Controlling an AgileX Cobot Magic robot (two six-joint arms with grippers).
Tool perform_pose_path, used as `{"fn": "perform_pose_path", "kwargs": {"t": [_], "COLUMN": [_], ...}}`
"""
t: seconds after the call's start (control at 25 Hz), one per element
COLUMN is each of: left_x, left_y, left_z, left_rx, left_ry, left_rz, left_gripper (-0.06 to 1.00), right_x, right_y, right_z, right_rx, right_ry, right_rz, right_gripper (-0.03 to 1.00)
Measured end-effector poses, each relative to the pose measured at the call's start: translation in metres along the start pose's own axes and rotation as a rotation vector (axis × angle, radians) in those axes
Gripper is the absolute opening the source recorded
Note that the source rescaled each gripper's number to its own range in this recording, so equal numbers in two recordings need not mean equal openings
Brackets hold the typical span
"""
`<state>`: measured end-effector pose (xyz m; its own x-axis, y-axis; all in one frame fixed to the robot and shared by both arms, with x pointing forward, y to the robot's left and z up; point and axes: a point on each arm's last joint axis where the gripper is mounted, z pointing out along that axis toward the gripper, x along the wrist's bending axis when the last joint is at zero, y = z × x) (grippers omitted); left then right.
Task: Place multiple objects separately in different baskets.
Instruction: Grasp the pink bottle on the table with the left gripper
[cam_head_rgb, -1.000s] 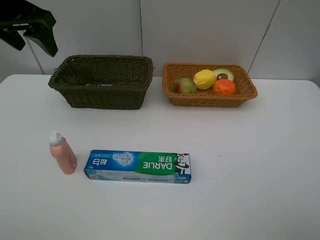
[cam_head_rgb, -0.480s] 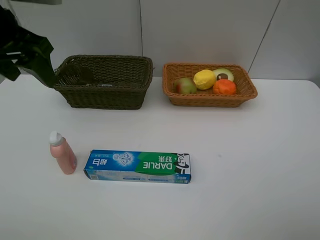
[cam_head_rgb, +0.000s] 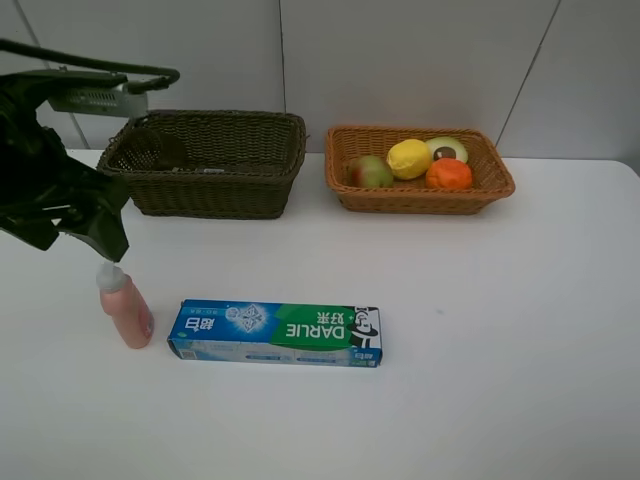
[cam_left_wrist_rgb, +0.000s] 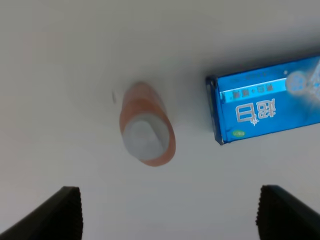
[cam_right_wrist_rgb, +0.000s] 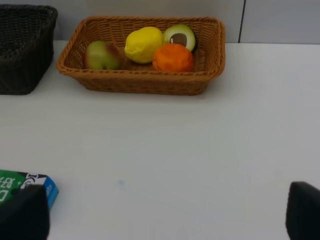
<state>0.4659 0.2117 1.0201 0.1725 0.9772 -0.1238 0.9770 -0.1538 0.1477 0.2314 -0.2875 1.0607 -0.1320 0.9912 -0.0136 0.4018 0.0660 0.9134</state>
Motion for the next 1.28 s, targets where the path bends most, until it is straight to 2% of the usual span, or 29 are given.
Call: {"fn": "perform_pose_path", "kwargs": {"t": [0.44,0.84,1.28], "left_x": [0.008,0.01,0.01], "left_y": [-0.018,-0.009,-0.006], "left_z": [0.035,0.074,0.079], "left_rx": [0.001,0.112,0.092], "left_ry": [0.014,0.042,0.044], "left_rz": [-0.072,-0.131,-0.213], "left_gripper": [0.93,0.92,0.92], "right_x": [0.0,0.0,0.0], "right_y": [0.0,0.0,0.0], "right_z": [0.0,0.0,0.0], "right_rx": [0.0,0.0,0.0], "right_ry": [0.0,0.0,0.0], "right_rz": [0.0,0.0,0.0], "right_gripper": [1.0,1.0,1.0]}}
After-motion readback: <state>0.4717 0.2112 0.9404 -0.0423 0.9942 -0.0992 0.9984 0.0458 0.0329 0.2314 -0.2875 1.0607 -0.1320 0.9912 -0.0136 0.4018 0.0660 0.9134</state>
